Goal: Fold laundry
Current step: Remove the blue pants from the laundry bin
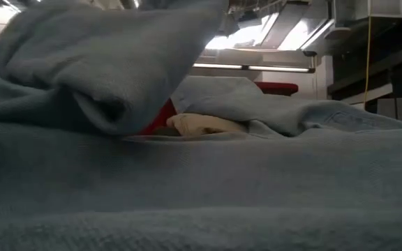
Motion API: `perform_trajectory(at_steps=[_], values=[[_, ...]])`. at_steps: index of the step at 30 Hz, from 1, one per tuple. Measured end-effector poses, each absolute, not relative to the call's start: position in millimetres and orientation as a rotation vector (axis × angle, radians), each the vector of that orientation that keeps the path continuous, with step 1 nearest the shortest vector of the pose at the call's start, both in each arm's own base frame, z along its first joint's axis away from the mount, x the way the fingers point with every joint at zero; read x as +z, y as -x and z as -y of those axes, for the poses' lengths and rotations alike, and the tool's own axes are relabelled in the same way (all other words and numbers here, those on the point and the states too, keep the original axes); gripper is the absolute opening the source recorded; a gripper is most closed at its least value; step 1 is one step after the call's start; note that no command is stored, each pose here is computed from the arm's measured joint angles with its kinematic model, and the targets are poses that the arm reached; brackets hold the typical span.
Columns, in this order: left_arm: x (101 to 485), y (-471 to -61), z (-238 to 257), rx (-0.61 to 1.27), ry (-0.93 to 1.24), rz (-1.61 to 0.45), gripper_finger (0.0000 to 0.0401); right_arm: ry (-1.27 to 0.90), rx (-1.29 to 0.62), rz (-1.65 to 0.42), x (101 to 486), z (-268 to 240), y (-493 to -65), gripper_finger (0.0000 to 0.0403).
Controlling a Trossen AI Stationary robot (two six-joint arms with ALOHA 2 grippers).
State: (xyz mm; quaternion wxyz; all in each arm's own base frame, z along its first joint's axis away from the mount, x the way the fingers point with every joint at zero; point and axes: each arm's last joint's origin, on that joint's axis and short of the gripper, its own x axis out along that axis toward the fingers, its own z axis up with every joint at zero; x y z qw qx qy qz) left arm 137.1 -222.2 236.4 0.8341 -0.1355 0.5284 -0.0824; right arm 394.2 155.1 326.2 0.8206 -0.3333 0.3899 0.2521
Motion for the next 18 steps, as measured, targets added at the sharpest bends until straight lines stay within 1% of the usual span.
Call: perform_trajectory(at_steps=[5,11,18], values=[[235.3,-135.9,220.4,-0.060,0.430,-1.153,0.0053,0.711,0.540,-0.845,324.0,-154.9,-394.3,0.0025],[234.4,-134.9,219.0,0.038,0.549,-1.174,0.0088,0.688,0.541,-0.851,323.0,-155.5,-394.5,0.0067],[234.3,-134.8,218.8,0.050,0.563,-1.176,0.0134,0.686,0.547,-0.851,323.0,-155.5,-394.5,0.0129]])
